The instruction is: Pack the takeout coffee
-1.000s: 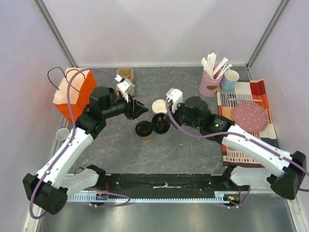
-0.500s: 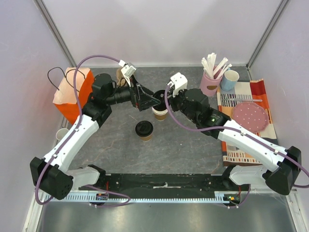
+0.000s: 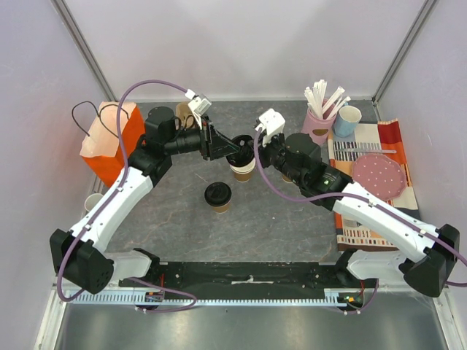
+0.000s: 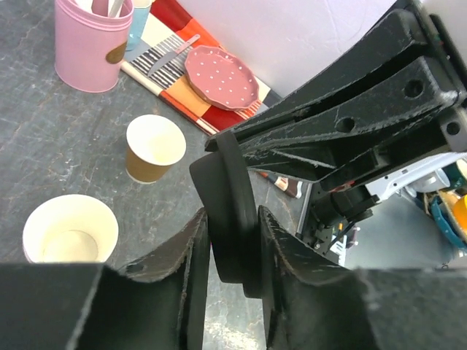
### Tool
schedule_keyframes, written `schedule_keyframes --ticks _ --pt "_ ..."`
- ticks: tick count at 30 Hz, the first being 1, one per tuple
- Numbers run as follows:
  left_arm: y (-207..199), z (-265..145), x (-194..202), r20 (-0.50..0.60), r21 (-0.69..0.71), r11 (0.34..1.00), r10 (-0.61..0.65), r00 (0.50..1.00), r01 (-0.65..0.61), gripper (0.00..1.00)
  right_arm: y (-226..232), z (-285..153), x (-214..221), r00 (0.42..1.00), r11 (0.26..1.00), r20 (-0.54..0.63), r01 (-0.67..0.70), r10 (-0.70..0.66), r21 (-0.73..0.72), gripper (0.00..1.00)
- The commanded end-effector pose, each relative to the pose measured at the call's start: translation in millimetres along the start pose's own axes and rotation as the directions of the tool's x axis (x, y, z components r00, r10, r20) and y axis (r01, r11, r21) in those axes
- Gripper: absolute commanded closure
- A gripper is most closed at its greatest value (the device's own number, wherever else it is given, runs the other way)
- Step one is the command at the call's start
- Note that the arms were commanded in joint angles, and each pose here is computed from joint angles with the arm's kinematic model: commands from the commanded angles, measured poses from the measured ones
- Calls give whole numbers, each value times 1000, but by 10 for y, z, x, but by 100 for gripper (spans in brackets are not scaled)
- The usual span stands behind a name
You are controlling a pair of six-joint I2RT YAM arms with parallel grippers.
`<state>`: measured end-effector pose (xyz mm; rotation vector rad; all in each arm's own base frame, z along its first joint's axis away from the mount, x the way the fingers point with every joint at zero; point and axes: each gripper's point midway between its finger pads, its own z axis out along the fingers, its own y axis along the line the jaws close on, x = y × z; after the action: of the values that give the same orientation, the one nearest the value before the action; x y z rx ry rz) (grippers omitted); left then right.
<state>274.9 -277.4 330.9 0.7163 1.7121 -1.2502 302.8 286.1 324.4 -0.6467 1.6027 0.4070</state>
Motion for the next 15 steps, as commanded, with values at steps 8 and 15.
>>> schedule_keyframes --ticks 8,15 --pt "-185 -66 -79 -3 111 966 236 972 -234 98 96 -111 -149 999 986 40 -8 14 -165 43" --pt "-136 -130 38 27 169 711 689 725 -682 98 244 -551 -194 1000 869 3 -2 4 -496 13"
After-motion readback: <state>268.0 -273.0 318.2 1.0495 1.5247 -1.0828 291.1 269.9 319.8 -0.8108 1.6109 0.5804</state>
